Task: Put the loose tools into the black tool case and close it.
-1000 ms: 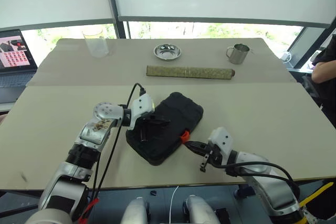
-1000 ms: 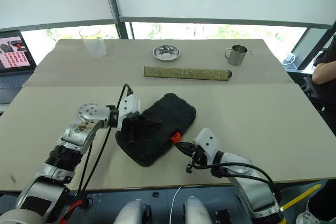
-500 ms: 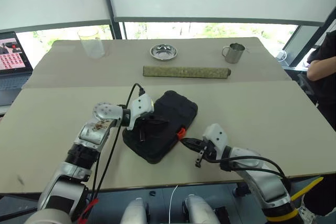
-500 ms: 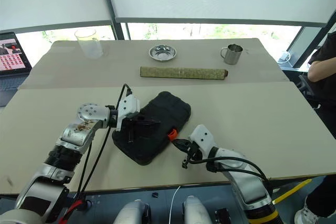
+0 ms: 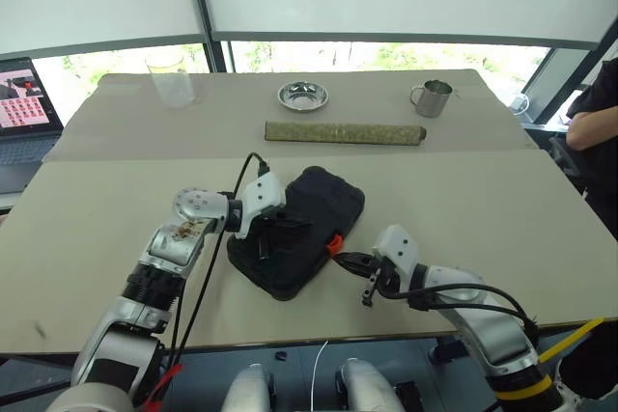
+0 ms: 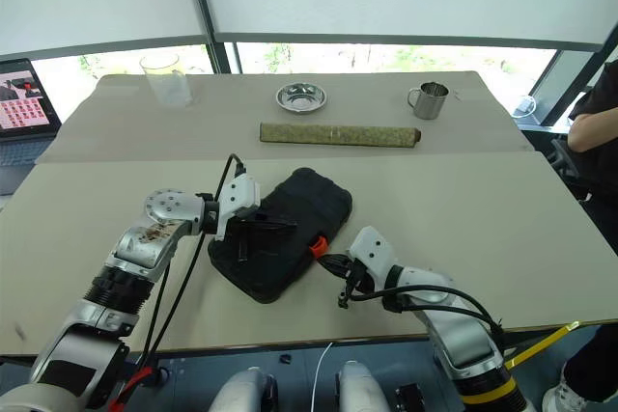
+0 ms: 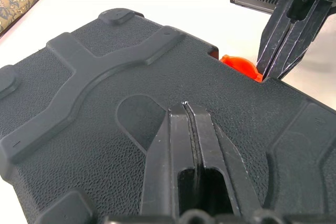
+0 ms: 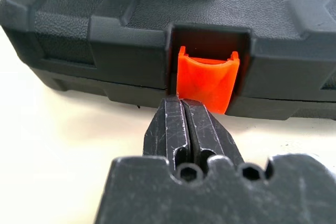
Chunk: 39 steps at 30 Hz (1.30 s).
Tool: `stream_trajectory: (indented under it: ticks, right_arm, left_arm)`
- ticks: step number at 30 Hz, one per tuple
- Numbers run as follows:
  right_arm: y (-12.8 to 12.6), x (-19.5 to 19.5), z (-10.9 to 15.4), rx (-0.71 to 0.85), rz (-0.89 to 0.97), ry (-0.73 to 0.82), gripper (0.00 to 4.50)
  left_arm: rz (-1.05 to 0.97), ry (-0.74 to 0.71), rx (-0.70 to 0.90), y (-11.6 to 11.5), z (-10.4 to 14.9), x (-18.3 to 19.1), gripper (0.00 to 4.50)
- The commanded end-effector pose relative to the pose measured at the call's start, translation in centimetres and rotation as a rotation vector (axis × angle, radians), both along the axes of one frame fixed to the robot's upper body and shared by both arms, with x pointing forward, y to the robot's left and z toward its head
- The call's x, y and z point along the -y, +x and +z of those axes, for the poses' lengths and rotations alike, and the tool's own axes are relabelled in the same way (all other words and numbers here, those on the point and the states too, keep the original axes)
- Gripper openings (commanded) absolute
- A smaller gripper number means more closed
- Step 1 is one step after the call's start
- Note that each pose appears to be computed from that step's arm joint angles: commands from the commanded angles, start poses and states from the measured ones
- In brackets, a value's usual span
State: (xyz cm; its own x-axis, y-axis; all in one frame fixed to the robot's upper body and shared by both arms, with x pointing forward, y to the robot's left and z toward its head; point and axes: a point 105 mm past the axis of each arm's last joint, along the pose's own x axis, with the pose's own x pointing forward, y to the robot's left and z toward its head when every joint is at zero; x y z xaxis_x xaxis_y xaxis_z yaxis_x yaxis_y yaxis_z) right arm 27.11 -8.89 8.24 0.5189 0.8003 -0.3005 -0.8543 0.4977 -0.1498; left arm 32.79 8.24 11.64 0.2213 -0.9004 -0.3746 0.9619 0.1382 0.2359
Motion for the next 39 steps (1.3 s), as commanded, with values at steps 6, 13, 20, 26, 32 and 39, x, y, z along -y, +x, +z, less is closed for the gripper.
stream_trajectory:
  ticks: [6, 13, 20, 26, 32, 39]
  right_arm:
    - [0.3, 0.6, 1.4, 0.014, -0.002, 0.007, 0.08]
    - [0.9, 0.3, 2.2, 0.060, -0.012, 0.032, 0.08]
    - [1.0, -0.5, 2.1, 0.052, 0.000, 0.059, 0.08]
    - [1.8, -1.2, 2.4, 0.063, 0.000, 0.092, 0.08]
    - [2.0, -2.1, 2.7, 0.072, 0.018, 0.117, 0.08]
    - [0.9, -1.3, 2.6, 0.064, 0.035, 0.116, 0.08]
  left_arm:
    - [0.039, 0.121, -0.161, -1.0, -5.1, -0.9, 0.00]
    - [0.042, 0.121, -0.160, -0.9, -5.1, -0.9, 0.00]
    - [0.055, 0.140, -0.168, -0.9, -5.4, -1.2, 0.00]
    - [0.062, 0.165, -0.202, -1.2, -6.0, -1.4, 0.00]
    - [0.066, 0.186, -0.231, -1.4, -6.3, -1.6, 0.00]
    - [0.096, 0.081, -0.184, -1.1, -4.7, -2.1, 0.00]
